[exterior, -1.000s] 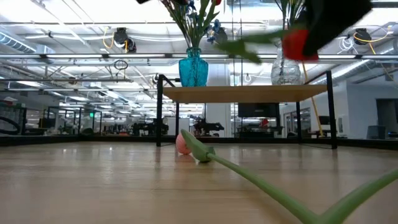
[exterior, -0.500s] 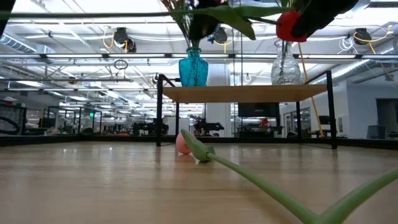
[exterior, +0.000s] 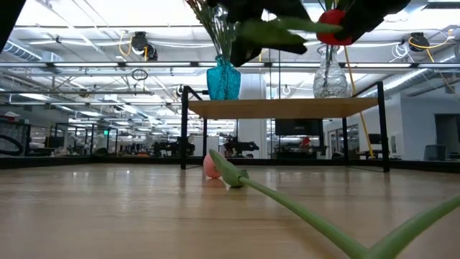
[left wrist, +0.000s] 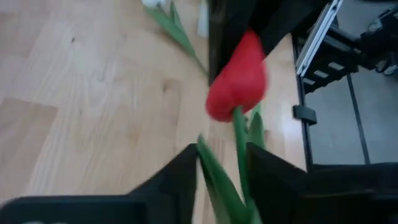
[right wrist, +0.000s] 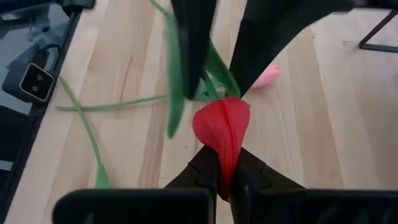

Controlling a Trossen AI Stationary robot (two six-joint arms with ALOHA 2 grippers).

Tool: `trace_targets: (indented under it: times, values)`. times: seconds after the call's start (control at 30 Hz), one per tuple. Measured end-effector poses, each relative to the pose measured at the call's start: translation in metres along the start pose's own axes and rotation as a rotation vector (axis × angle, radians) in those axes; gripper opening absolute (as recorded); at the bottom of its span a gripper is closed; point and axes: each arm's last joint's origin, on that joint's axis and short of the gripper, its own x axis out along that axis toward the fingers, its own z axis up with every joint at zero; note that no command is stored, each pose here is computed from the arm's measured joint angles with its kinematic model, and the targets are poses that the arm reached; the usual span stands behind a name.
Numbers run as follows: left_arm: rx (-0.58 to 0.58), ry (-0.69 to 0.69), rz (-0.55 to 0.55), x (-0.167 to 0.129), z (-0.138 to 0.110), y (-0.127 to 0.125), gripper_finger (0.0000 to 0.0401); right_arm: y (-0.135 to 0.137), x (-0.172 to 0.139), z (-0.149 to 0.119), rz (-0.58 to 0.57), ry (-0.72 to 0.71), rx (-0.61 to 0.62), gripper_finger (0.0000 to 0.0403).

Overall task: Pick and place flowers into a vace then onto a shelf
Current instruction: Put the red tulip into the transparent vase on the shelf

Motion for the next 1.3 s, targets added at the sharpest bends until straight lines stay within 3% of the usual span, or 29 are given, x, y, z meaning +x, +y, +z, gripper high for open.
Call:
trace_targets:
  times: [0.17,0.47,0.6,0.7,0.87,1.03,1.17,1.3]
  values:
    - [0.002,0.0,0.002,0.0,0.0,0.0,0.0018,0.0,0.0,0.0,0.001,-0.001,0.008,0.0019]
    - [-0.012,0.107,0.028,0.001,-0.013,-0.003,0.0009,0.0,0.0,-0.001,-0.002,0.005,0.169,0.0144]
    - [-0.076,0.187,0.102,-0.004,-0.024,-0.005,0.0007,0.0,0.0,-0.001,-0.002,0.005,0.207,0.0193]
    - [-0.101,0.134,0.137,-0.017,-0.02,-0.012,0.0007,0.0,0.0,0.0,-0.002,0.004,0.235,0.0214]
    - [-0.056,-0.109,0.213,-0.067,-0.001,-0.03,0.0007,0.001,0.0,0.005,0.019,-0.046,0.265,0.0226]
    - [0.003,-0.475,0.34,-0.128,0.026,-0.041,0.0007,0.005,-0.004,0.026,0.024,-0.287,0.194,0.0221]
    - [0.082,-0.778,0.307,-0.168,0.049,-0.056,0.0007,0.001,-0.013,0.05,-0.062,-0.55,0.113,0.0222]
    - [0.162,-0.955,0.225,-0.184,0.061,-0.066,0.0007,-0.011,-0.026,0.071,-0.158,-0.785,0.175,0.0226]
